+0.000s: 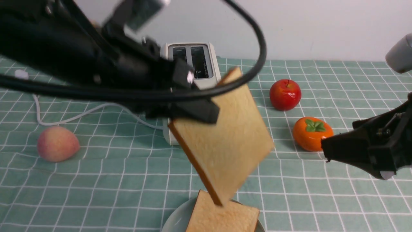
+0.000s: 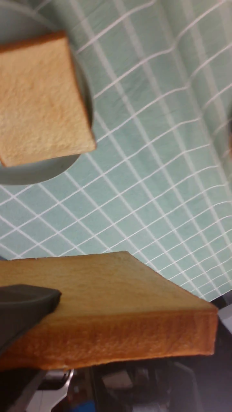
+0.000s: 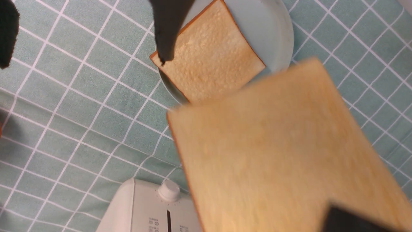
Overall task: Take toasted bread from bread machine on blue coffee table place on plate.
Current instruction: 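Place the slice of bread on the plate with the left gripper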
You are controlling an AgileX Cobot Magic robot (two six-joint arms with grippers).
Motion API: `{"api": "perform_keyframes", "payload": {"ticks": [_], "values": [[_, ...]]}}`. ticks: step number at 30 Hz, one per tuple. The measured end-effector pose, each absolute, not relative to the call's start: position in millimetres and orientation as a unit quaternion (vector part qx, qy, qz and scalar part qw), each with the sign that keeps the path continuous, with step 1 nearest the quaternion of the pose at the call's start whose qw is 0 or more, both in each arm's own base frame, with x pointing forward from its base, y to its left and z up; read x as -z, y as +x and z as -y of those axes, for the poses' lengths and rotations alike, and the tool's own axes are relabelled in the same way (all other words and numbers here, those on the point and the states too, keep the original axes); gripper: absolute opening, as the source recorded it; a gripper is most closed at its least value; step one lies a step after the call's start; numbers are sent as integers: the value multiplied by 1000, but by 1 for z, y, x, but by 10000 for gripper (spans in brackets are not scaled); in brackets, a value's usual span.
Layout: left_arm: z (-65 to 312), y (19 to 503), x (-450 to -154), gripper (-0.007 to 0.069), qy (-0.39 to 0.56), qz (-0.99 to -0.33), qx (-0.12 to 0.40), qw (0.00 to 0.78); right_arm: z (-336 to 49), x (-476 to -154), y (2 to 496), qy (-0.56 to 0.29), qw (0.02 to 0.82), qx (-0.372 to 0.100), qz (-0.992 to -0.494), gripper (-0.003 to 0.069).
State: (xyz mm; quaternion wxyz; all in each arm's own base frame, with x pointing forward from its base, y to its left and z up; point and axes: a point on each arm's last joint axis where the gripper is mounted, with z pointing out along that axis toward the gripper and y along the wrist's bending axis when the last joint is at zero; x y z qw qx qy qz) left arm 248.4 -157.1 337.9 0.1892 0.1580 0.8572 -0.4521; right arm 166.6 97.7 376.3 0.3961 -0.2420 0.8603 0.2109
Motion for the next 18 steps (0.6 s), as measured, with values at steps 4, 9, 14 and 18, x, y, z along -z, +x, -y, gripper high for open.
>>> {"api": "perform_keyframes", "payload": {"ticks": [4,9,14,18], "values": [[157,253,-281,96,49,-864,476,160,-98,-376,167,-242,397,-211,-860,568],[152,258,-224,96,-52,-879,453,142,-98,-376,167,-242,397,-211,-860,568],[152,261,-206,96,-46,-889,436,131,-98,-376,166,-243,394,-211,-861,568],[152,261,-204,135,-37,-893,430,132,-98,-376,166,-243,392,-211,-862,568]]}}
